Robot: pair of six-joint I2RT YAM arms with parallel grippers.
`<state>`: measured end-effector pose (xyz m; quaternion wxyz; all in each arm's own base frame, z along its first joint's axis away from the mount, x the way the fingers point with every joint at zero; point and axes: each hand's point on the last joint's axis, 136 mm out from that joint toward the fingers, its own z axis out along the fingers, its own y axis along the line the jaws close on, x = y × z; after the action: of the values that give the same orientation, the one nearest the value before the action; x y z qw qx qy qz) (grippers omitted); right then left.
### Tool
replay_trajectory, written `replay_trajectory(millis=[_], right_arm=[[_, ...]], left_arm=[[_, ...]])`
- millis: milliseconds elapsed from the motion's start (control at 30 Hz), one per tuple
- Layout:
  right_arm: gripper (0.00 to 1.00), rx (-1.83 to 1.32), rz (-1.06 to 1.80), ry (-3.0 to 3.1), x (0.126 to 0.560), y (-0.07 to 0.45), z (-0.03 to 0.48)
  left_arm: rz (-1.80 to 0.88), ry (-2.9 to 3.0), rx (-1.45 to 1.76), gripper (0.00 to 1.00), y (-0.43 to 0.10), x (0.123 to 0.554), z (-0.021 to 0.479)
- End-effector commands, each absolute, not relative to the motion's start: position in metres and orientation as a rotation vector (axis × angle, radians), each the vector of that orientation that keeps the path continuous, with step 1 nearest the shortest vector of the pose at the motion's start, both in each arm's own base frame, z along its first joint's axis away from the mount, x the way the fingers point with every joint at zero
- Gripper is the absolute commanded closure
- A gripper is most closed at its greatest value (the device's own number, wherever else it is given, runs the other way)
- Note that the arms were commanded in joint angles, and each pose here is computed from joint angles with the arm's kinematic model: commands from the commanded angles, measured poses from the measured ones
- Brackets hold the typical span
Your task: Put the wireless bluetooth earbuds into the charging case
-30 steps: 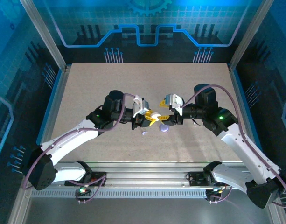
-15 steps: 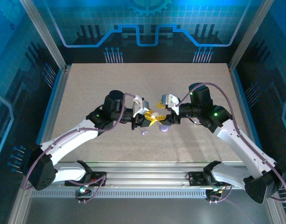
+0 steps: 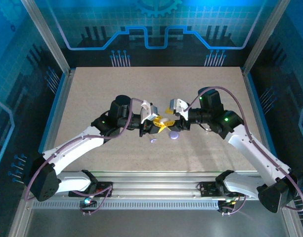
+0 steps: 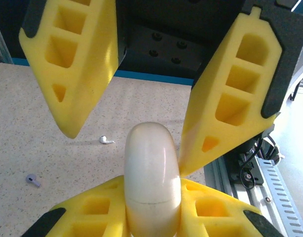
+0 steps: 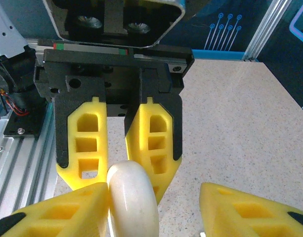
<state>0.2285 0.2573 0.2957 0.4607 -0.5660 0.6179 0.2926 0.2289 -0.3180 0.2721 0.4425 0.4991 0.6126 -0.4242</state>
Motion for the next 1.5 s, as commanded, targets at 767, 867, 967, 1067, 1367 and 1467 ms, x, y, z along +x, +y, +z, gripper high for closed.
replay_trajectory(millis=[767,867,967,1067,1367,1467], right_arm=[[0.51,-1.165,0.505,1.552,0.276,0.242,0.324],[0.51,-1.149,0.503,1.551,0.276,0.240,0.326],[0.50,-1.142,0.518,1.536,0.274,0.238,0.330],[0.49,-1.136,0.546,1.514,0.268,0.238,0.337],[0.44,-1.059,0.616,1.549,0.259,0.230,0.353],[0.44,-0.994,0.640,1.636,0.262,0.225,0.353]], left_arm=[[-1.066,1.410,1.274,0.77,-0.323,0.216,0.297],[-1.061,1.414,1.270,0.77,-0.323,0.216,0.296],[-1.057,1.426,1.259,0.77,-0.322,0.218,0.295],[-1.047,1.442,1.237,0.77,-0.322,0.222,0.292],[-1.028,1.505,1.136,0.77,-0.314,0.238,0.279],[-1.019,1.525,1.073,0.78,-0.303,0.247,0.277]])
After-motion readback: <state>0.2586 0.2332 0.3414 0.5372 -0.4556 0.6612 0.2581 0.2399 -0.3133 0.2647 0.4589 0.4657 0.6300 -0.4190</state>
